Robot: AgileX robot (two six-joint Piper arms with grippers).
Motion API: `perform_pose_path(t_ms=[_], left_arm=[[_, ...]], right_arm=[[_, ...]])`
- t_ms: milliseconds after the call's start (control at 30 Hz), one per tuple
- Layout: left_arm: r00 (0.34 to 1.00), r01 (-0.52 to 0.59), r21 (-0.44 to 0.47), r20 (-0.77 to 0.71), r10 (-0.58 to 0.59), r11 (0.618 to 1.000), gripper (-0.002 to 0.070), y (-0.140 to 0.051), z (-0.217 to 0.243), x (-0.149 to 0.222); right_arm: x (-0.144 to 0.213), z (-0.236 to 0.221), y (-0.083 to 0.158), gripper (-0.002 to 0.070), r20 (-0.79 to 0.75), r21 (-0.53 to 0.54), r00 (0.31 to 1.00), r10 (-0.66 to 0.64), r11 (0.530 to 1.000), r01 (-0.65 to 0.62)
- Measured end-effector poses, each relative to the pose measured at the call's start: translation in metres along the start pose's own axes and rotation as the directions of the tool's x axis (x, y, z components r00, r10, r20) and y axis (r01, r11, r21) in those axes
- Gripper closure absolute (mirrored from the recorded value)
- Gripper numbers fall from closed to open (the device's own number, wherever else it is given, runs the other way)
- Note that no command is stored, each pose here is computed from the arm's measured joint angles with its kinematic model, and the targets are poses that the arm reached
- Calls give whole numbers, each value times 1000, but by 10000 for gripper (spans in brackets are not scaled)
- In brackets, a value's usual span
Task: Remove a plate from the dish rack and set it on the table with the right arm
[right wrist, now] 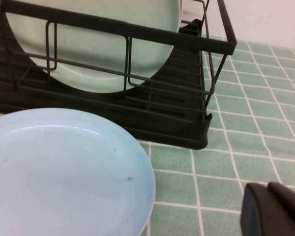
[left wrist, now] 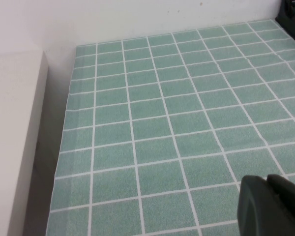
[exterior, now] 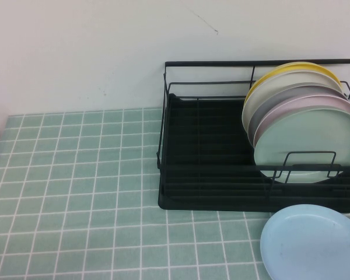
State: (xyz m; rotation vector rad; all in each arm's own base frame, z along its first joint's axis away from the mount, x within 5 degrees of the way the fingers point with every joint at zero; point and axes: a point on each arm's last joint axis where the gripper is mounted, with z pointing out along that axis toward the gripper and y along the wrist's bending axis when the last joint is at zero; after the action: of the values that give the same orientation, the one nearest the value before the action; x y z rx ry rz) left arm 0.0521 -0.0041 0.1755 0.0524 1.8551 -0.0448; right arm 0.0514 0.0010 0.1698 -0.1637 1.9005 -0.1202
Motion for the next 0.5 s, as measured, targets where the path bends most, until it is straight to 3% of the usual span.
perform_pose_path(t_ms=[500], left_arm=[[1000,0,0,0,0,1000,678,0,0,0]], right_arm=[[-1,0,2,678,11,-22,998,55,998,-54]])
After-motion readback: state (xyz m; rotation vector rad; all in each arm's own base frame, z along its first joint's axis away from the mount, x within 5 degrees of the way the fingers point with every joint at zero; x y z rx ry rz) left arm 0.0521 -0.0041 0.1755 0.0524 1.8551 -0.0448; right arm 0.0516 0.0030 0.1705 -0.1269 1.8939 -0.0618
